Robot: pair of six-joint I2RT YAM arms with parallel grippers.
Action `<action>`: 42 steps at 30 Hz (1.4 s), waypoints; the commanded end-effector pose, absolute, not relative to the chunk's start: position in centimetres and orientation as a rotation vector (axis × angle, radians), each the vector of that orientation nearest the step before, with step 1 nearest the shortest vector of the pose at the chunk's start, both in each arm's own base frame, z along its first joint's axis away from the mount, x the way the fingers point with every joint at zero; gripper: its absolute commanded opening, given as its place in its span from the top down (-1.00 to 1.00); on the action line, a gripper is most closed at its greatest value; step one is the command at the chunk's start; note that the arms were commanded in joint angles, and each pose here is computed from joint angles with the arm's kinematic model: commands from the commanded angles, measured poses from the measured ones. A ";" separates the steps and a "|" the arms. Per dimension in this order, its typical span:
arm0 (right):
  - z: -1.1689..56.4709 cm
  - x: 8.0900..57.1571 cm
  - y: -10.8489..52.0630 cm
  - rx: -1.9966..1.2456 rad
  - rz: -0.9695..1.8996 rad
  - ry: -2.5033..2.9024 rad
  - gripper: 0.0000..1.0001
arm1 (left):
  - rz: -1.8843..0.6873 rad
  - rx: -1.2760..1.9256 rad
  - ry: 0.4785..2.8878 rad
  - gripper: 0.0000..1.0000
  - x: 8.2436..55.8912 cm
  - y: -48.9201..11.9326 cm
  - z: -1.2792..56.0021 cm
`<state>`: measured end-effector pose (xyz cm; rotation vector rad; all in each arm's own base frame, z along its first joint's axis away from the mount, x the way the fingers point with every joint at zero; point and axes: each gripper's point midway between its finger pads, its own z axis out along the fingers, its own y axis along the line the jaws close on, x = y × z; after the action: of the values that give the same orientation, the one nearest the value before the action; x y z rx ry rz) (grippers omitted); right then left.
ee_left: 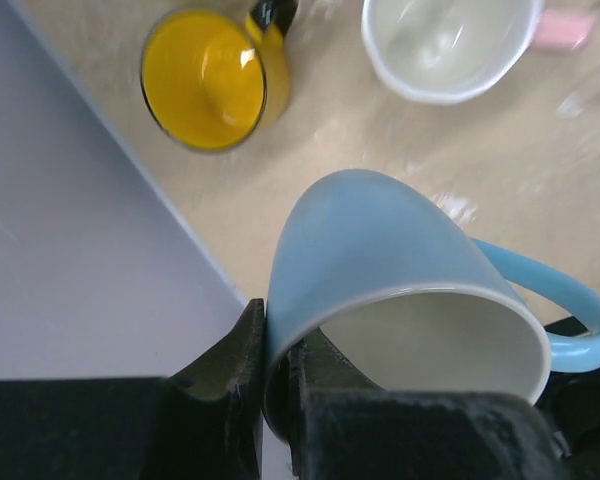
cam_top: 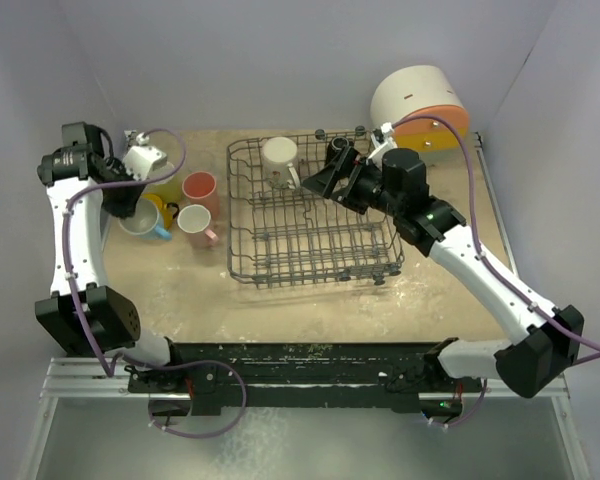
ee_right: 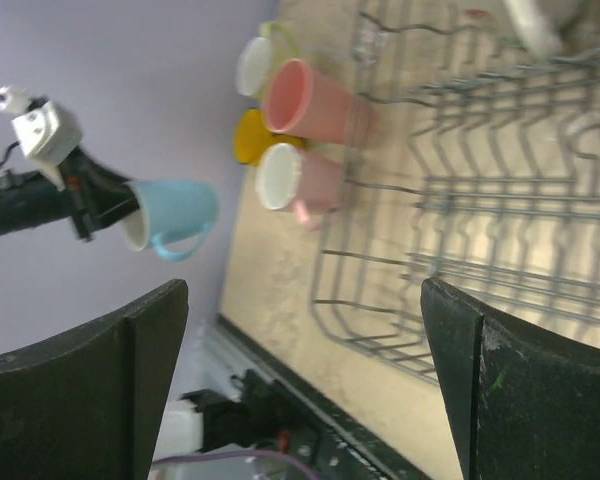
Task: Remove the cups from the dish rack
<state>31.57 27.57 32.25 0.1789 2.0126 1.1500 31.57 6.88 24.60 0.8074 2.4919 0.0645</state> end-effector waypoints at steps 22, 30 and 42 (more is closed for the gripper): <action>28.3 34.5 22.1 0.072 0.645 2.103 -1.00 | 0.176 0.475 2.617 1.00 34.0 16.4 11.8; 27.4 35.6 21.5 0.068 0.561 2.118 -1.00 | 0.102 0.471 2.671 0.74 34.1 16.1 10.1; 24.3 42.9 24.0 -0.057 0.412 2.121 -1.00 | 0.117 0.511 2.625 0.18 34.0 15.7 12.9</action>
<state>39.03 23.18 22.29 0.0110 2.2306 0.4654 32.58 15.87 8.46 0.5044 2.7367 0.0833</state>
